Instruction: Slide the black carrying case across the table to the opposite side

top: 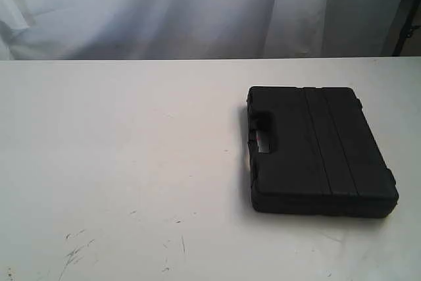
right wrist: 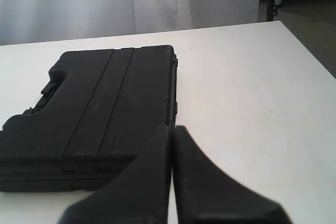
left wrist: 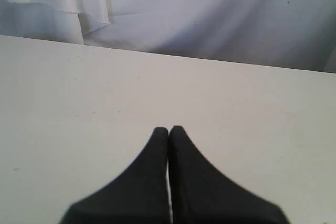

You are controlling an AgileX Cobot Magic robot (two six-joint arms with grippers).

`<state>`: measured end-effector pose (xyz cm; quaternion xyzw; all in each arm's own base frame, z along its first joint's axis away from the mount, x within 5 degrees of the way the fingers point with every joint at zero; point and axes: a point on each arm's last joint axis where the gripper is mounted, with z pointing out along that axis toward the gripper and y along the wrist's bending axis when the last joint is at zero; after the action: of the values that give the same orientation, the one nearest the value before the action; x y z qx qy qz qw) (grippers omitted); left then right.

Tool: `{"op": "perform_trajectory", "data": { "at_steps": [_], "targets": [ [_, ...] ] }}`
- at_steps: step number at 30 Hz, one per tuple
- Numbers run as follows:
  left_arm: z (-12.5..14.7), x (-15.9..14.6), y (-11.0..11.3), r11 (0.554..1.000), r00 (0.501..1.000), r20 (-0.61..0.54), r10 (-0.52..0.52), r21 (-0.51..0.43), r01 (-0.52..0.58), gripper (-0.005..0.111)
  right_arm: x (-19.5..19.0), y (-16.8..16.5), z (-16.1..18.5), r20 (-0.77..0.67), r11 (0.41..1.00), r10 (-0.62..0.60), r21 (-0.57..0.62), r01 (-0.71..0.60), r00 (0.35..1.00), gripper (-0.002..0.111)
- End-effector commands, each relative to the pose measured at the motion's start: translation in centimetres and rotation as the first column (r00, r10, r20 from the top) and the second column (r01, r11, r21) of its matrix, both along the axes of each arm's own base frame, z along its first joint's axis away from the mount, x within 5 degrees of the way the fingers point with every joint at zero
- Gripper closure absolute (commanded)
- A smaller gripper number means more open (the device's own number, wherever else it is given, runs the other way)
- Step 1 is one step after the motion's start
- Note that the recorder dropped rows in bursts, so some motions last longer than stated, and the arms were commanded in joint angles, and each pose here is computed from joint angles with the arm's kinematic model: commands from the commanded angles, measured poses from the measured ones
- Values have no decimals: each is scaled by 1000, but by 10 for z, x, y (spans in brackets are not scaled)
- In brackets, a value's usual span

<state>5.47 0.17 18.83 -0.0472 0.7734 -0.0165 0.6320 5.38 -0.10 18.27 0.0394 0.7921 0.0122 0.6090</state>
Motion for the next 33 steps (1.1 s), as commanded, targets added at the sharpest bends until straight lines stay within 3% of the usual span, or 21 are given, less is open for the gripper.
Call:
{"op": "perform_trajectory", "data": {
  "at_steps": [1, 7, 12, 16, 33],
  "targets": [
    [-1, 0, 0, 1000, 1000, 5, 3, -1, -3, 107, 0, -1, -1, 3, 1000, -5, -12, 6, 1000, 108],
    [-1, 0, 0, 1000, 1000, 5, 3, -1, -3, 107, 0, -1, 2, 34, 1000, -7, -13, 7, 999, 108],
    [-1, 0, 0, 1000, 1000, 5, 3, -1, -3, 107, 3, -2, 21, 238, 1000, -14, -21, 19, 971, 108],
    [-1, 0, 0, 1000, 1000, 5, 3, -1, -3, 107, 2, -2, 28, 318, 999, -16, -23, 24, 948, 108],
    [-1, 0, 0, 1000, 1000, 5, 3, -1, -3, 107, 2, -2, 30, 334, 999, -16, -23, 25, 943, 108]
  ]
}}
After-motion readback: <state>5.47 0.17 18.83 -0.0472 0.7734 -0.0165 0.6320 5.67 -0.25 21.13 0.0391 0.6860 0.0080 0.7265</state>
